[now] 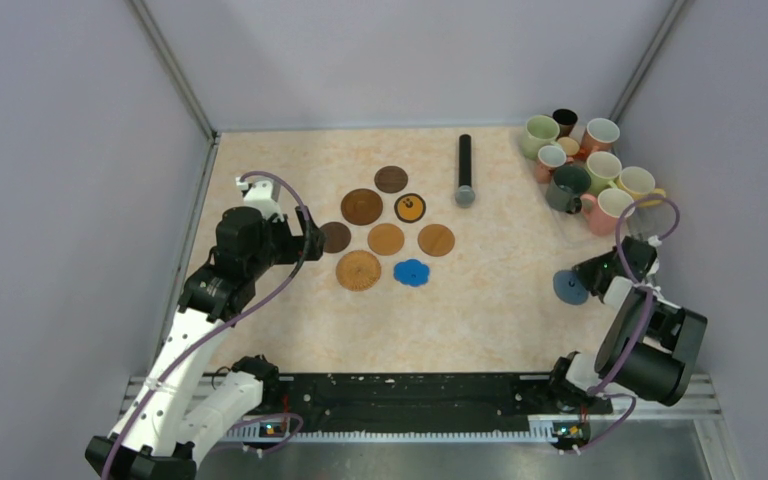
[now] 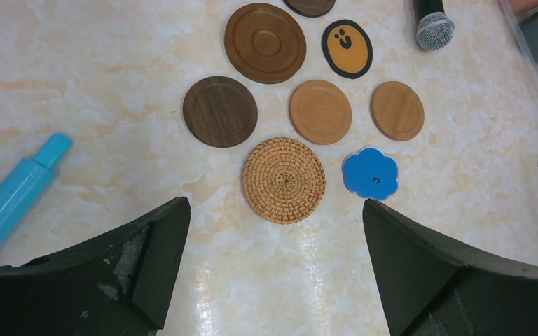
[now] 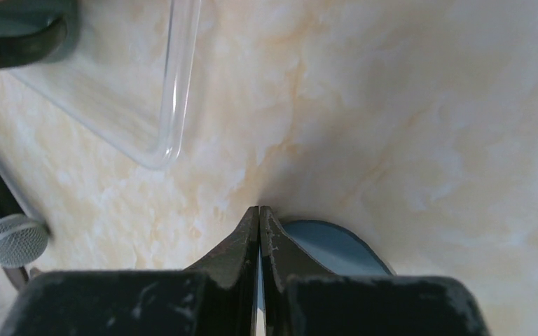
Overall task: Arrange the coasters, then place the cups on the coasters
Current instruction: Move the coaster to the center of the board.
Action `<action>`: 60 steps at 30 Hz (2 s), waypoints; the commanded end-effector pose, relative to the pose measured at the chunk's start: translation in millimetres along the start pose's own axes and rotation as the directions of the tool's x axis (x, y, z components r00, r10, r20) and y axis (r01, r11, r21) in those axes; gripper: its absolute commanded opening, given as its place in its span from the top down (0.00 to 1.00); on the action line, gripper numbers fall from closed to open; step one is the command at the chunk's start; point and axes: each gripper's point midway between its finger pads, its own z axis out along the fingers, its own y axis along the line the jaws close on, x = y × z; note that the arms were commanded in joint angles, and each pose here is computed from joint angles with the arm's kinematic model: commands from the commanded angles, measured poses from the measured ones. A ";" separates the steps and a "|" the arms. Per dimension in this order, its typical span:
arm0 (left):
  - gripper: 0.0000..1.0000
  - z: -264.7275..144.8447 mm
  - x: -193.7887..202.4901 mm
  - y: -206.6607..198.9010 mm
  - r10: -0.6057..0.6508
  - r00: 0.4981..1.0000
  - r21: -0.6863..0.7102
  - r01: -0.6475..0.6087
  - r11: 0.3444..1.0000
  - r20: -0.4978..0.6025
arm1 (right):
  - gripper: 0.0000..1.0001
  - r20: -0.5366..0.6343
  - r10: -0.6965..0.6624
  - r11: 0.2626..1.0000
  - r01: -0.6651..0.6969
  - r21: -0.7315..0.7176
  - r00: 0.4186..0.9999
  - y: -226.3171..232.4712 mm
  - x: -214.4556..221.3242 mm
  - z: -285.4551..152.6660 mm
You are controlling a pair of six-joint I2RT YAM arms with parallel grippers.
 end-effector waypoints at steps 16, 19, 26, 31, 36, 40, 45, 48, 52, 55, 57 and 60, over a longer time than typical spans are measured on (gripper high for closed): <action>0.01 -6.8 -10.6 -3.5 0.010 0.998 0.017 -0.011 1.000 0.059 | 1.00 -0.023 -0.058 0.984 0.061 0.169 0.998 -13.9 26.8 -36.6; 0.01 -6.8 -10.3 -3.2 0.010 0.998 0.016 -0.011 1.000 0.059 | 1.00 0.055 -0.098 0.979 0.087 0.186 0.994 -11.8 2.7 -43.7; 0.01 -7.0 -10.9 -3.3 0.010 0.998 0.016 -0.011 1.000 0.060 | 1.00 0.162 -0.123 0.956 0.073 0.283 0.979 -30.1 -34.5 -51.5; 0.01 -7.8 -11.0 -3.5 0.011 0.998 0.017 -0.012 1.000 0.060 | 1.00 0.173 -0.104 0.938 0.039 0.344 0.979 -50.7 -45.0 -48.4; 0.01 -7.2 -10.5 -3.2 0.011 0.998 0.015 -0.012 1.000 0.057 | 1.00 0.134 -0.108 0.932 0.053 0.359 0.985 -57.8 -38.0 -40.8; 0.01 -6.4 -10.5 -3.5 0.011 0.998 0.016 -0.012 1.000 0.056 | 1.00 0.129 -0.103 0.922 0.045 0.385 0.986 -65.9 -34.7 -36.7; 0.01 -5.5 -9.8 -3.0 0.011 0.998 0.014 -0.011 1.000 0.054 | 1.00 0.111 -0.098 0.928 0.050 0.370 0.989 -63.4 -32.7 -30.1; 0.01 -4.9 -9.4 -3.0 0.010 0.999 0.014 -0.011 1.000 0.051 | 1.00 0.069 -0.093 0.936 0.063 0.347 0.993 -60.8 -23.6 -30.2; 0.01 -3.9 -9.4 -3.0 0.009 0.999 0.014 -0.010 1.000 0.050 | 1.00 0.015 -0.078 0.955 0.071 0.287 0.997 -54.5 -7.0 -33.0; 0.01 -2.9 -10.9 -0.7 0.007 0.998 -0.001 -0.007 1.000 0.055 | 1.00 -0.017 -0.051 0.968 0.053 0.245 0.999 -50.2 5.8 -37.7; 0.01 -2.0 -10.9 -0.6 0.007 0.999 -0.001 -0.007 1.000 0.054 | 1.00 -0.039 -0.030 0.977 0.038 0.212 0.999 -45.5 14.0 -40.8; 0.01 -1.2 -10.8 -0.6 0.006 0.999 -0.002 -0.006 1.000 0.052 | 1.00 -0.109 0.012 0.988 0.005 0.151 0.994 -36.4 35.6 -45.0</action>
